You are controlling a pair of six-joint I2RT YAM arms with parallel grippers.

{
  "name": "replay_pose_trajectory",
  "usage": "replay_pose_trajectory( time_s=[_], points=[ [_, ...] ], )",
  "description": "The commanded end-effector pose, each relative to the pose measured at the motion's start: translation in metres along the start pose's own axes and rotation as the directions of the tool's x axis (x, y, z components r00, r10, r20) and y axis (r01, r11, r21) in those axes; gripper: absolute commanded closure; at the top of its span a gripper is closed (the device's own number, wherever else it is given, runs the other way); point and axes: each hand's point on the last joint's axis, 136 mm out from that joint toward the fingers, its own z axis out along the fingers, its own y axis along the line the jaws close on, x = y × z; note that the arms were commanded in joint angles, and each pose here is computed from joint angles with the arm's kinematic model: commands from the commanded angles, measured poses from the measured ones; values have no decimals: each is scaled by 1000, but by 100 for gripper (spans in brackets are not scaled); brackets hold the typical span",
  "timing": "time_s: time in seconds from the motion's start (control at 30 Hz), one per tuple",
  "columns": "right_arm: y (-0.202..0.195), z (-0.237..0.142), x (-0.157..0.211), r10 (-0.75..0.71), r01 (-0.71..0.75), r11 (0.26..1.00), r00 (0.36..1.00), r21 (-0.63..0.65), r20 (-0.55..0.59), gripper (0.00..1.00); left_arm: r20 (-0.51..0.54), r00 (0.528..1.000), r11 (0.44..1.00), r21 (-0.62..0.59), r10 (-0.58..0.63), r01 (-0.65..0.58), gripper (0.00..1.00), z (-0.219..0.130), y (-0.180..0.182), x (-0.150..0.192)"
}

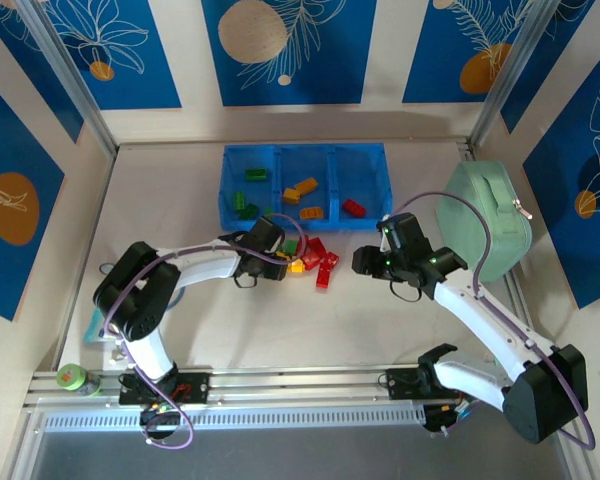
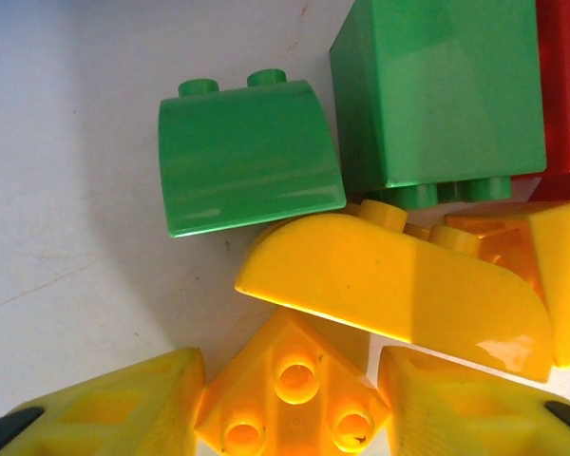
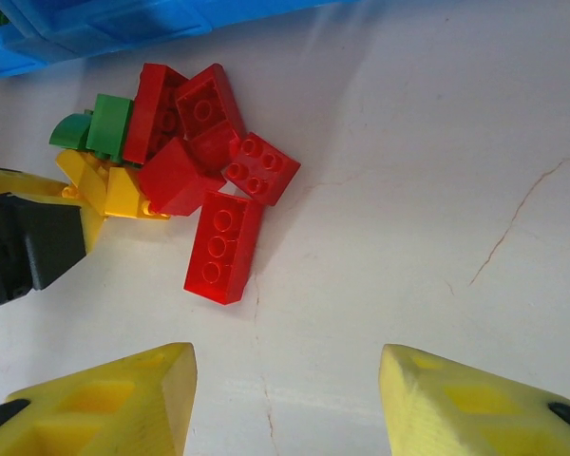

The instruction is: Sort the legos into containers by color

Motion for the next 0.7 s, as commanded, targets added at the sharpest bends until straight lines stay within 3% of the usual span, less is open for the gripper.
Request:
replay_pose_trajectory(
  time_s=[0.0,0.17,0.33,0.53,0.67],
  points=[
    [-1,-2,6,19,-20,1000,1000,-13,-14,46,-34,999,1000,11,-6,6,57,4,2,9],
    [-3,-2,7,28,-28,1000,1000,-9,-8,47,-24,1000,1000,17,-18,18,64,-5,0,13],
    [-5,1,8,33,-33,999,999,-5,-6,47,33,999,999,38,-29,28,65,-31,-5,8],
    [-7,3,10,44,-44,999,999,-8,-10,47,160,987,998,60,-23,14,66,-77,-11,-29],
    [-6,2,12,54,-54,998,998,-19,-12,47,201,980,996,90,-14,-4,66,-89,-22,-62]
  ],
)
